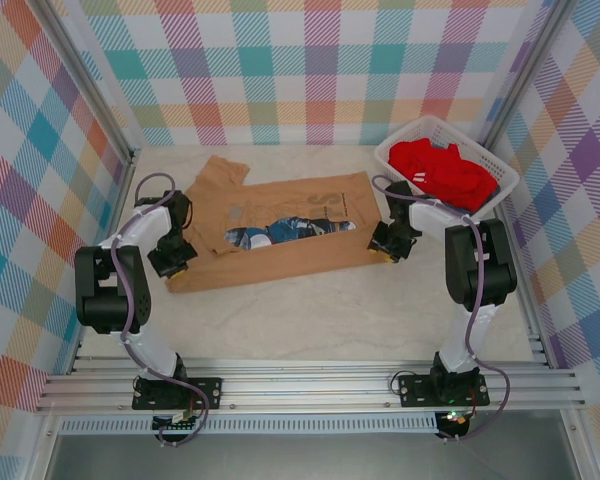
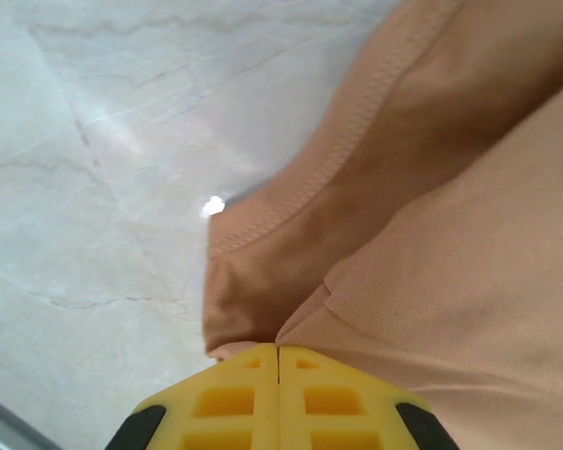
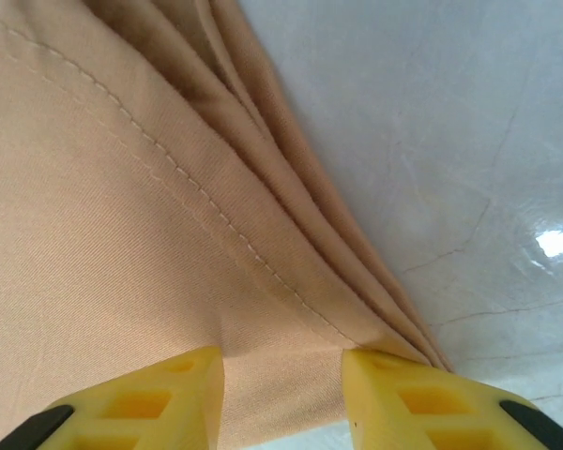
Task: Fold and stack the t-shirts
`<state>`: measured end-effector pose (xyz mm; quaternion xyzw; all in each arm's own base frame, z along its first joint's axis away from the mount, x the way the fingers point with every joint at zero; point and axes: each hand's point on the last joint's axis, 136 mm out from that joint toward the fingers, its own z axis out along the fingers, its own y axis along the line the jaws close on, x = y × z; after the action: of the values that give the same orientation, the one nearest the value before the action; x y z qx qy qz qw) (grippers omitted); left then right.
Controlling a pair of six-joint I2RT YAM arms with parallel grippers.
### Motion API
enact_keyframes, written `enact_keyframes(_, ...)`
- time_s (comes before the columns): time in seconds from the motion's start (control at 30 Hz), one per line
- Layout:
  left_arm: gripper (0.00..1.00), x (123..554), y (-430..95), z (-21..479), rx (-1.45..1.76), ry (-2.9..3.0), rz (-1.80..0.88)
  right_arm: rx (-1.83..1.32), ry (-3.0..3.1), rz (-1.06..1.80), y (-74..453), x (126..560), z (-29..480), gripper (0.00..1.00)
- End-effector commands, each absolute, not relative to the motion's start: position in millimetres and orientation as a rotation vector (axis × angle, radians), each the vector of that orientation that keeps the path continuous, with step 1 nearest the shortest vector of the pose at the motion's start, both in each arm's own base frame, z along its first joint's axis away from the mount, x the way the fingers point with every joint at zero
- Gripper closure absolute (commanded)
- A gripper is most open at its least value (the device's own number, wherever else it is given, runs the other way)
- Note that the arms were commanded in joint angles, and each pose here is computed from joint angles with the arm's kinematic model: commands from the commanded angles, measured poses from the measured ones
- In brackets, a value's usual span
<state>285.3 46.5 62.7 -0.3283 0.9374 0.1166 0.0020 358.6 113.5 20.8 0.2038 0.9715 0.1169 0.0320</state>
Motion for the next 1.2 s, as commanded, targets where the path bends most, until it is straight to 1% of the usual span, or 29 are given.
enact_keyframes(0.0,1.0,282.3,62.2,72.1,-1.034,2.95,0.433,0.616,3.062,0.234,98.3,346.3,5.0,0.61)
enact_keyframes(0.07,1.0,285.7,61.4,69.1,-1.029,2.979,0.433,0.616,3.065,0.235,98.5,345.2,4.7,0.61)
enact_keyframes(0.1,0.97,284.6,61.1,67.7,-1.032,2.993,0.443,0.616,3.067,0.234,98.3,344.5,4.1,0.61)
enact_keyframes(0.13,0.91,282.6,61.5,66.1,-1.042,3.005,0.46,0.617,3.066,0.239,98.8,344.7,4.5,0.61)
enact_keyframes(0.2,0.72,279.2,64.1,64.9,-1.058,2.997,0.491,0.607,3.059,0.262,101.2,346.4,6.6,0.61)
enact_keyframes(0.23,0.65,277.9,65.8,66.3,-1.066,2.985,0.501,0.604,3.055,0.275,102.8,347.5,8.4,0.6)
enact_keyframes(0.27,0.63,276.5,66.2,68.7,-1.071,2.975,0.502,0.599,3.051,0.284,103.9,348.5,10.9,0.6)
enact_keyframes(0.4,0.61,267.7,67.5,85.9,-1.126,2.905,0.508,0.588,3.022,0.305,105.0,351.7,27.0,0.59)
enact_keyframes(0.47,0.61,261.3,54.2,89.7,-1.181,2.875,0.39,0.577,2.998,0.315,105.1,353.4,38.1,0.58)
enact_keyframes(0.6,0.62,245.5,31.3,73.7,-1.311,2.885,0.205,0.568,2.972,0.35,108.0,353.8,50.4,0.58)
enact_keyframes(0.7,0.63,251.3,15.8,57.0,-1.327,2.899,0.052,0.566,2.969,0.38,111.2,354.5,49.3,0.58)
enact_keyframes(0.73,0.65,254.4,12.3,53.6,-1.337,2.896,0.017,0.564,2.968,0.391,112.6,355.2,48.7,0.59)
enact_keyframes(0.93,0.69,269.4,16.7,44.6,-1.396,2.851,0.041,0.528,2.949,0.463,122.5,368.0,46.5,0.61)
enact_keyframes(1.17,0.7,257.1,32.7,27.4,-1.509,2.797,0.175,0.549,2.982,0.415,120.0,372.9,30.9,0.63)
